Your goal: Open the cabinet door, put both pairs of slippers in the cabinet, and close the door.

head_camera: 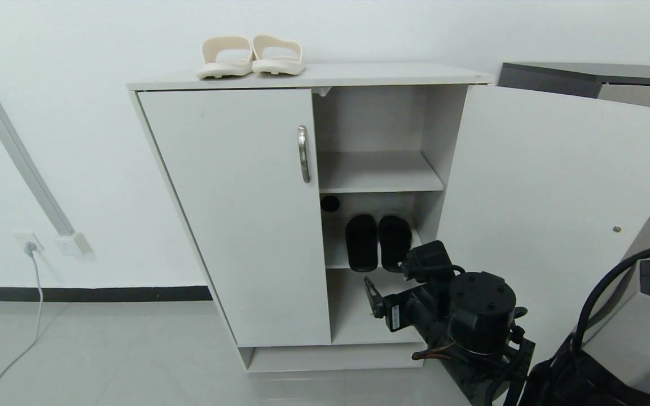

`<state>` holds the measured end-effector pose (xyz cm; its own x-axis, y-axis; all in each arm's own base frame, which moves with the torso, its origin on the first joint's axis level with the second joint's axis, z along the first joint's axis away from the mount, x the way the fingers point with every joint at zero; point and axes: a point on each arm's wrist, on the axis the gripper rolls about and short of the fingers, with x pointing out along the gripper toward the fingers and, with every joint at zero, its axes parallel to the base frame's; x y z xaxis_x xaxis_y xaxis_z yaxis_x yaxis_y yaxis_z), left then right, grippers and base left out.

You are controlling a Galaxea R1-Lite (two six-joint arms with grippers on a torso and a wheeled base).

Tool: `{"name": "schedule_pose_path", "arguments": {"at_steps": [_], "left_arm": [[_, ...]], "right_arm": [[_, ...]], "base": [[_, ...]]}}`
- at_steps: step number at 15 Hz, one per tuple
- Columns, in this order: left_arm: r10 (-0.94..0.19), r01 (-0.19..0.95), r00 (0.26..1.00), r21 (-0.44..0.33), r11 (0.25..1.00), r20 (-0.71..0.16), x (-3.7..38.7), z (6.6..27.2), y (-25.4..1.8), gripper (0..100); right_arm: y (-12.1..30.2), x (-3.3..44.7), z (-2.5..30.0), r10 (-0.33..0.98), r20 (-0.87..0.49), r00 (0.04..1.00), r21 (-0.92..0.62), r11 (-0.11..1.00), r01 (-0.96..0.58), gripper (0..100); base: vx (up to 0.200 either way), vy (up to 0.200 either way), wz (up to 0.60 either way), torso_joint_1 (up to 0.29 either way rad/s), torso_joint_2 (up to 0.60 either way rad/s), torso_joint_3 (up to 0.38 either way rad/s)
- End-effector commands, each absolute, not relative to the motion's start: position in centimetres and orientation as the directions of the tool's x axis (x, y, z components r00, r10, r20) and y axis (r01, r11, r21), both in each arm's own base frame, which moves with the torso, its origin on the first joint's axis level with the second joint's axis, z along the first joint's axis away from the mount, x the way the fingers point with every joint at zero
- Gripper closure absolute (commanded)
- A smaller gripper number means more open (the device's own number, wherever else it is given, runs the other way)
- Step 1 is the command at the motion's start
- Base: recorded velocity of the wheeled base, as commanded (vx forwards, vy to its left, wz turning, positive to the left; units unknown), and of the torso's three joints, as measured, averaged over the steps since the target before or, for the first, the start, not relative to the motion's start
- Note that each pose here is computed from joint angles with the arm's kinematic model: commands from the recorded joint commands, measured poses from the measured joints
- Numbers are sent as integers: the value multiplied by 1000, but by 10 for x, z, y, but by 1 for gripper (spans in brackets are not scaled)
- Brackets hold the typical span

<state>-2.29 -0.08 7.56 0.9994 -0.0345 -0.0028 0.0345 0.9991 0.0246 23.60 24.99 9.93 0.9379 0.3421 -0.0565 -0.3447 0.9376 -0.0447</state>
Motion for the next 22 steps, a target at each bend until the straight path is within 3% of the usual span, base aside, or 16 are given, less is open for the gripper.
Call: {"name": "schedule_pose_path", "arguments": {"at_steps": [1, 15, 22], "left_arm": [[-34, 34, 999, 24, 999, -5, -23, 75, -1, 100], [-32, 32, 999, 21, 999, -3, -23, 76, -1, 100], [-34, 34, 999, 24, 999, -3, -23, 76, -1, 100]], "right_arm": [[251, 236, 98, 344, -59, 937, -47, 937, -347, 0], [249, 235, 87, 347, -95, 933, -97, 929, -356, 0], [248, 235, 88, 345, -92, 934, -94, 931, -353, 0]], "base": [[0, 200, 0, 7, 2, 7], [0, 200, 0, 6, 2, 2], [0, 0, 0, 0, 0, 0]]}}
